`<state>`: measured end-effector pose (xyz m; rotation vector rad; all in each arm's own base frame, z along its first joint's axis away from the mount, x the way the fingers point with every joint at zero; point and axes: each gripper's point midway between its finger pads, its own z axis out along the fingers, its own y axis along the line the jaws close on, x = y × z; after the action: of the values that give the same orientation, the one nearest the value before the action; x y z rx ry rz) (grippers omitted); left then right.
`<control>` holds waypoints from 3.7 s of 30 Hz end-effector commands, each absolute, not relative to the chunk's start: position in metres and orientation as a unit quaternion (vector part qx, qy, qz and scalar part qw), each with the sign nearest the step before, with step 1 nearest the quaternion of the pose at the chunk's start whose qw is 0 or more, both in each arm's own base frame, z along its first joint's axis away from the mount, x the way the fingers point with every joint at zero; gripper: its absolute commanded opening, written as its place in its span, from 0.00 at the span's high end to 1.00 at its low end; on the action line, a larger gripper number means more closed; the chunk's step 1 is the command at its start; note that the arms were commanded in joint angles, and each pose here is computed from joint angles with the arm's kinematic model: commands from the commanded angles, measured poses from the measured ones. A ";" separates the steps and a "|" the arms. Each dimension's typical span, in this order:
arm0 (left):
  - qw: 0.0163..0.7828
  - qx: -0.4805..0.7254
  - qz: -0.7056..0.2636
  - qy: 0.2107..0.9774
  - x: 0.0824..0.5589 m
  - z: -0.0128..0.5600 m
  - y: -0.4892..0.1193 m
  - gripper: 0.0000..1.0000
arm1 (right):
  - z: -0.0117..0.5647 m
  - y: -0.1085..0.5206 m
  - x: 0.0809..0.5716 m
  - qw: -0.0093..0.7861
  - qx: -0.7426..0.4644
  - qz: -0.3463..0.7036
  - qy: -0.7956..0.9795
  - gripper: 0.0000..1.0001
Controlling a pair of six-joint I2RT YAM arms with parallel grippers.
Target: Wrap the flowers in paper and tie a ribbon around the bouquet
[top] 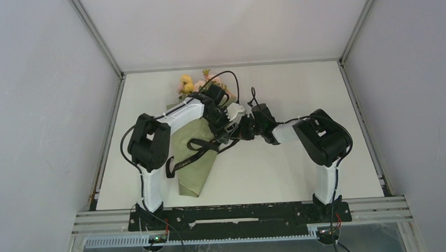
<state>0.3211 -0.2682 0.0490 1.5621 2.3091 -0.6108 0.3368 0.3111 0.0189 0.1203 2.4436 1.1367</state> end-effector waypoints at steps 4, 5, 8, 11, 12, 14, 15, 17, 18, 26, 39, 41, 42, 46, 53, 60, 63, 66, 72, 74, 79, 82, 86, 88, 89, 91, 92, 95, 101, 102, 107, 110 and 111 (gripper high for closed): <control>0.154 0.528 -0.180 0.815 0.335 0.042 -0.270 0.41 | 0.042 0.318 0.347 0.226 0.065 0.463 0.855 0.91; 0.153 0.527 -0.179 0.817 0.335 0.041 -0.271 0.45 | 0.042 0.317 0.348 0.226 0.067 0.464 0.854 0.91; 0.146 0.521 -0.177 0.822 0.335 0.038 -0.271 0.64 | 0.042 0.317 0.349 0.224 0.066 0.471 0.851 0.91; 0.142 0.521 -0.185 0.821 0.332 0.039 -0.272 0.85 | 0.042 0.315 0.351 0.229 0.061 0.470 0.850 0.90; 0.143 0.519 -0.188 0.821 0.332 0.041 -0.272 0.92 | 0.042 0.314 0.352 0.233 0.057 0.467 0.851 0.90; 0.148 0.516 -0.198 0.820 0.331 0.047 -0.274 1.00 | 0.038 0.311 0.353 0.239 0.049 0.462 0.853 0.88; 0.152 0.513 -0.205 0.820 0.331 0.052 -0.275 1.00 | 0.035 0.310 0.354 0.239 0.046 0.460 0.854 0.87; 0.159 0.507 -0.216 0.819 0.333 0.059 -0.276 1.00 | 0.028 0.309 0.354 0.234 0.039 0.457 0.857 0.85; 0.162 0.504 -0.220 0.819 0.335 0.062 -0.276 1.00 | 0.025 0.308 0.354 0.233 0.037 0.455 0.859 0.84; 0.165 0.461 -0.257 0.833 0.347 0.071 -0.274 1.00 | 0.015 0.308 0.354 0.238 0.017 0.448 0.862 0.65; 0.155 0.427 -0.273 0.848 0.356 0.066 -0.268 1.00 | 0.017 0.321 0.357 0.254 -0.017 0.443 0.859 0.58; 0.153 0.426 -0.273 0.849 0.356 0.065 -0.268 1.00 | 0.017 0.326 0.359 0.254 -0.025 0.442 0.860 0.58; 0.153 0.426 -0.274 0.848 0.356 0.066 -0.268 1.00 | 0.016 0.328 0.359 0.253 -0.028 0.440 0.861 0.58; 0.154 0.426 -0.275 0.848 0.356 0.066 -0.269 1.00 | 0.014 0.333 0.359 0.252 -0.035 0.436 0.864 0.58; 0.158 0.422 -0.267 0.852 0.360 0.064 -0.267 1.00 | 0.012 0.340 0.349 0.249 -0.057 0.430 0.866 0.57; 0.158 0.416 -0.267 0.855 0.361 0.063 -0.266 1.00 | 0.009 0.341 0.349 0.265 -0.059 0.402 0.875 0.76; 0.159 0.414 -0.266 0.856 0.362 0.064 -0.264 1.00 | 0.010 0.340 0.348 0.261 -0.055 0.401 0.876 0.93; 0.163 0.411 -0.265 0.857 0.364 0.066 -0.261 1.00 | 0.014 0.338 0.344 0.262 -0.057 0.404 0.874 1.00; 0.170 0.406 -0.252 0.862 0.371 0.067 -0.254 0.97 | 0.025 0.332 0.334 0.266 -0.055 0.410 0.871 1.00; 0.173 0.409 -0.243 0.862 0.372 0.068 -0.251 0.81 | 0.027 0.331 0.331 0.263 -0.056 0.412 0.870 1.00; 0.198 0.427 -0.233 0.851 0.373 0.094 -0.241 0.50 | 0.033 0.334 0.328 0.261 -0.061 0.420 0.867 1.00; 0.215 0.448 -0.232 0.836 0.369 0.120 -0.230 0.39 | 0.036 0.336 0.328 0.263 -0.061 0.427 0.863 1.00; 0.202 0.481 -0.199 0.830 0.354 0.129 -0.207 0.30 | 0.035 0.336 0.328 0.260 -0.058 0.428 0.864 1.00; 0.177 0.490 -0.184 0.834 0.341 0.123 -0.195 0.29 | 0.034 0.336 0.328 0.258 -0.055 0.427 0.865 1.00; 0.160 0.492 -0.176 0.837 0.333 0.117 -0.187 0.28 | 0.033 0.336 0.328 0.257 -0.055 0.427 0.865 1.00; 0.139 0.492 -0.149 0.846 0.324 0.102 -0.172 0.28 | 0.034 0.337 0.327 0.256 -0.055 0.429 0.865 1.00; 0.132 0.491 -0.131 0.851 0.322 0.095 -0.164 0.28 | 0.034 0.337 0.327 0.256 -0.056 0.430 0.864 1.00; 0.102 0.483 -0.099 0.864 0.313 0.074 -0.147 0.28 | 0.036 0.338 0.328 0.255 -0.056 0.433 0.863 1.00; 0.090 0.473 -0.083 0.873 0.307 0.059 -0.139 0.31 | 0.039 0.340 0.329 0.255 -0.058 0.434 0.862 1.00; 0.089 0.471 -0.081 0.874 0.307 0.058 -0.138 0.34 | 0.039 0.340 0.329 0.256 -0.058 0.434 0.862 1.00; 0.080 0.471 -0.079 0.875 0.302 0.054 -0.135 0.70 | 0.043 0.338 0.328 0.259 -0.061 0.430 0.863 1.00; 0.085 0.471 -0.085 0.874 0.301 0.057 -0.137 0.95 | 0.046 0.337 0.328 0.259 -0.062 0.431 0.862 1.00; 0.090 0.469 -0.086 0.875 0.302 0.060 -0.138 0.99 | 0.047 0.337 0.328 0.258 -0.063 0.432 0.862 1.00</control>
<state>0.3009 -0.1356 0.0509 1.4107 2.6343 -0.2562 0.3212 0.3298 0.0139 -0.1303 2.4210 1.1342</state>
